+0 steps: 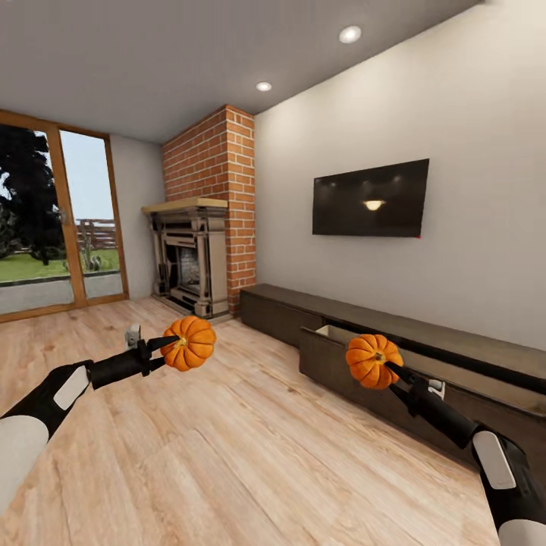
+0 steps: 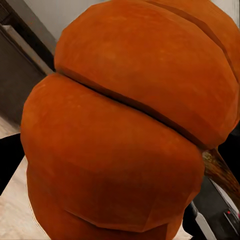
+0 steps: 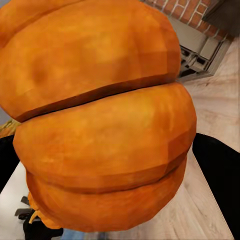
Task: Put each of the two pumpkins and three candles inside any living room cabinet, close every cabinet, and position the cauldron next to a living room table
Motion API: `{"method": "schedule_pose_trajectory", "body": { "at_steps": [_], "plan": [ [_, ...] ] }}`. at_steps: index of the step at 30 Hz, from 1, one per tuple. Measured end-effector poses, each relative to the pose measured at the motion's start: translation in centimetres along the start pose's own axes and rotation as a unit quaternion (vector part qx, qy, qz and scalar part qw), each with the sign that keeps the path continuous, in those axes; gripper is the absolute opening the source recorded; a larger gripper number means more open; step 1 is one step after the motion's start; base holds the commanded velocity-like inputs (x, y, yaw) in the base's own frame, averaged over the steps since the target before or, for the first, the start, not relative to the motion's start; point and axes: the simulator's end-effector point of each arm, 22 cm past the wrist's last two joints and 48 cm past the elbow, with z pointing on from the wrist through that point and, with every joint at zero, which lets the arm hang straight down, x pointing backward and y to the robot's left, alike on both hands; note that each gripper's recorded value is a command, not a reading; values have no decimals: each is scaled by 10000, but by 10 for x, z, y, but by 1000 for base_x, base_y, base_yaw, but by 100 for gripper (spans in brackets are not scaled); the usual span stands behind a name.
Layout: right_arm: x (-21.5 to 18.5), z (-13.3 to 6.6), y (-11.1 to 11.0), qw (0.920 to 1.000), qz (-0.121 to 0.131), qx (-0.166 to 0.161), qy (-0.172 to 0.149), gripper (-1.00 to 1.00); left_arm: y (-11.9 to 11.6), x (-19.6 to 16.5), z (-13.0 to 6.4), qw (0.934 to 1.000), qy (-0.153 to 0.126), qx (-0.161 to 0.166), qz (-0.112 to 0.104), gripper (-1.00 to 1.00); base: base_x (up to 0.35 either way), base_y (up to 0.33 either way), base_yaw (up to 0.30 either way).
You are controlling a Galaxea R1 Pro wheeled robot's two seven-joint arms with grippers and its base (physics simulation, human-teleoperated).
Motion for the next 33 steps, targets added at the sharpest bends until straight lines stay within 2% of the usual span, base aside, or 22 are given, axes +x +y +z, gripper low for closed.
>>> {"method": "schedule_pose_trajectory", "body": {
  "at_steps": [33],
  "plan": [
    [-21, -18, 90, 9969, -367, -652, -238, -100, -99, -23, -25, 9967, -255, 441, 627, -100, 0, 0, -269]
  ]
}}
